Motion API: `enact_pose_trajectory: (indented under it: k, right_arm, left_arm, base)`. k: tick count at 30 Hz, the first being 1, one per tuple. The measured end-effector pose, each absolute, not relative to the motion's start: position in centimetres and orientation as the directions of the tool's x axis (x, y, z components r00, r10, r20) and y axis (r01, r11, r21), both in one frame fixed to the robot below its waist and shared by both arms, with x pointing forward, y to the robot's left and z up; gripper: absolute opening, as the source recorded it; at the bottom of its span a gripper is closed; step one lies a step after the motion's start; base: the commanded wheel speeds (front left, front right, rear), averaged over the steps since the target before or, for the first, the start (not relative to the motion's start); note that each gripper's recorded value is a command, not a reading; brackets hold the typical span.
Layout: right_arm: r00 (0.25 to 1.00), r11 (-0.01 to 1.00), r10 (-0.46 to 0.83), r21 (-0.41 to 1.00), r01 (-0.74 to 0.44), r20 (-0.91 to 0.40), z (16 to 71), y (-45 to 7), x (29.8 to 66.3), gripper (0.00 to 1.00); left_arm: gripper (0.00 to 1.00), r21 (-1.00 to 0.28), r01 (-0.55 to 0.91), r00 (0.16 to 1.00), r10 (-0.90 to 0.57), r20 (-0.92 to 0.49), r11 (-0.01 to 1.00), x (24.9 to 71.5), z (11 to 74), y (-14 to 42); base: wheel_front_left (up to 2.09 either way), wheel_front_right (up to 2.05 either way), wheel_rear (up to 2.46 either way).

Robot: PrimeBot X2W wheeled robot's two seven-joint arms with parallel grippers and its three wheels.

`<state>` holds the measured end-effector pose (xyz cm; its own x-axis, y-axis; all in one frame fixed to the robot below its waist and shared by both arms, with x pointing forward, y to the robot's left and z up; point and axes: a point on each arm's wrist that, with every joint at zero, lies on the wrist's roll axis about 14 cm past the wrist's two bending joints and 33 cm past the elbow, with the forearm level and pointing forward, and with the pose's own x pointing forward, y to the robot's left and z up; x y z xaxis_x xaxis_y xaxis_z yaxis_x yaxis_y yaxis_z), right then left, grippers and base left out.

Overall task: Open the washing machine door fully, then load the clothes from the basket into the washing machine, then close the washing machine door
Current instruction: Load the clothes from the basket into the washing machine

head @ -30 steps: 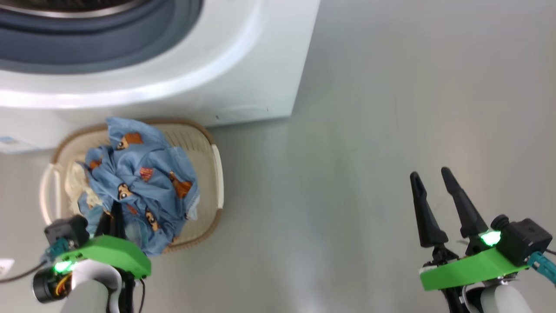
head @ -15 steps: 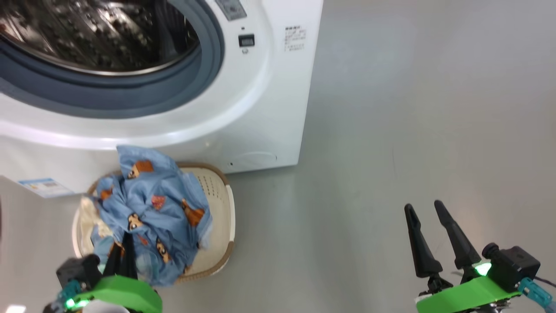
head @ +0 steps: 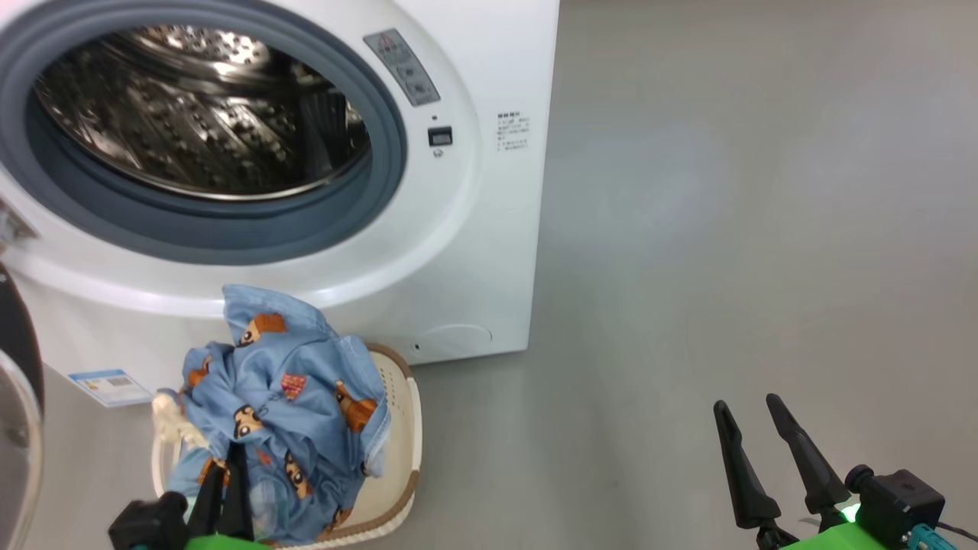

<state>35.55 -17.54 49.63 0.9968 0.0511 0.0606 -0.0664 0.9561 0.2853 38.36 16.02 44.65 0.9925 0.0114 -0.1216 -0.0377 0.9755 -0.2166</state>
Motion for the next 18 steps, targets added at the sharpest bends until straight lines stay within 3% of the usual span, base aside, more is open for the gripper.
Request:
enact_pose_trajectory:
  k: [18]
  right_arm:
    - [0.990,0.966,0.088,0.231,-0.113,0.114,51.4,-16.9,33.9,1.00]
  left_arm:
    - [0.00,-0.200,-0.054,0.999,0.054,-0.007,0.978,34.4,48.4,17.3]
  base:
    - [0.00,0.00,0.00]
